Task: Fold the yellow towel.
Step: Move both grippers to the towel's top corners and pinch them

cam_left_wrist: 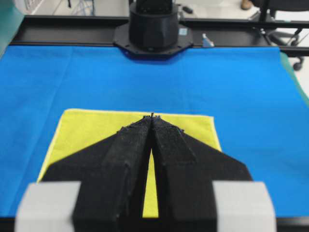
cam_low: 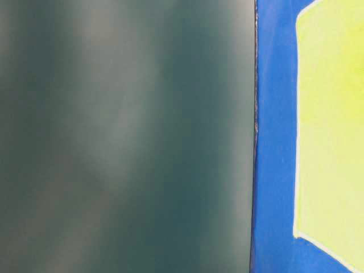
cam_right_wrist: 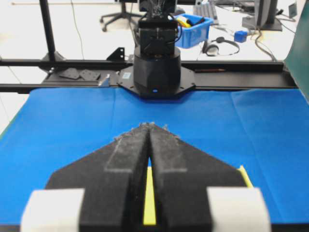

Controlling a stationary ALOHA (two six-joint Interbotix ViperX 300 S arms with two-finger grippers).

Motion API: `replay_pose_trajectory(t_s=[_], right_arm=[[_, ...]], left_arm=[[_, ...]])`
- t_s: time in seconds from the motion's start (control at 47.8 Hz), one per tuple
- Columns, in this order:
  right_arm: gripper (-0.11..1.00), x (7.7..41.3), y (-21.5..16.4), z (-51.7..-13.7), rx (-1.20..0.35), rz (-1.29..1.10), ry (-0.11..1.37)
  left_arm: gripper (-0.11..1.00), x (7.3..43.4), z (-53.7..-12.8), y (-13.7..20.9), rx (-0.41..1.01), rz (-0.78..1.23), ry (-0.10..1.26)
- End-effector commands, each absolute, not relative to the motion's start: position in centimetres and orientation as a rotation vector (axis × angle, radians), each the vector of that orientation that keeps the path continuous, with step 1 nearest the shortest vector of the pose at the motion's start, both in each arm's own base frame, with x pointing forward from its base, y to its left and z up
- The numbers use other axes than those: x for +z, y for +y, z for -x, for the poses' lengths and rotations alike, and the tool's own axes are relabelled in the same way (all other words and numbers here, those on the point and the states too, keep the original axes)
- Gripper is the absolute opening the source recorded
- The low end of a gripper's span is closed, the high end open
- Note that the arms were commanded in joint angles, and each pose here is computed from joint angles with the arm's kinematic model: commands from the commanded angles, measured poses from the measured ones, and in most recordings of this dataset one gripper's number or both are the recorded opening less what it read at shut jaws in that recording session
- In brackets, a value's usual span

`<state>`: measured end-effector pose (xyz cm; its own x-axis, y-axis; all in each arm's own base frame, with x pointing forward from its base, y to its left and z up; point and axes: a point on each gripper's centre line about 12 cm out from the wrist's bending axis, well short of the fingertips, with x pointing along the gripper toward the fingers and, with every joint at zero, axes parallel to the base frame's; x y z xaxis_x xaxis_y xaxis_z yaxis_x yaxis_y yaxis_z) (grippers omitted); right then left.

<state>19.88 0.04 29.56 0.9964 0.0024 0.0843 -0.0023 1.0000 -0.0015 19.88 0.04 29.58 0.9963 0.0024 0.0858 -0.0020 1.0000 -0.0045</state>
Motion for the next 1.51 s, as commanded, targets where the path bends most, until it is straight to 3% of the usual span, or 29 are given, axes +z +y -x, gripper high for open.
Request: replay_pose_trajectory(t_s=[0.0,0.188,0.565,0.691,0.837,0.921,1.067,1.486], right_arm=[[0.0,30.2,-0.3,-20.1,-0.015,-0.01,-0.1],[0.0,28.8,-3.0,-21.3,-0.141,-0.038,0.084],[0.0,22.9,-9.1,-23.4,-0.373,-0.112,0.408],[0.03,20.6,-10.7,-24.4,-0.411,-0.136,0.51],[0.44,18.5,-12.1,-25.8,-0.431,-0.15,0.595],[0.6,16.6,-13.1,-26.3,-0.445,-0.16,0.662],[0.54,14.1,-14.4,-27.2,-0.456,-0.165,0.742],[0.54,10.2,-16.6,-27.7,-0.487,-0.195,0.842]], left_arm=[[0.0,30.0,-20.2,0.2,0.011,0.046,-0.085],[0.0,28.4,-21.1,1.5,0.076,0.087,-0.011],[0.01,22.9,-25.3,6.0,0.249,0.127,0.214],[0.24,20.6,-26.6,7.9,0.308,0.133,0.306],[0.68,17.6,-28.1,10.0,0.361,0.15,0.396],[0.8,16.2,-28.8,10.9,0.381,0.154,0.433],[0.79,13.9,-29.7,12.8,0.423,0.165,0.472],[0.79,9.2,-31.0,16.0,0.487,0.187,0.559]])
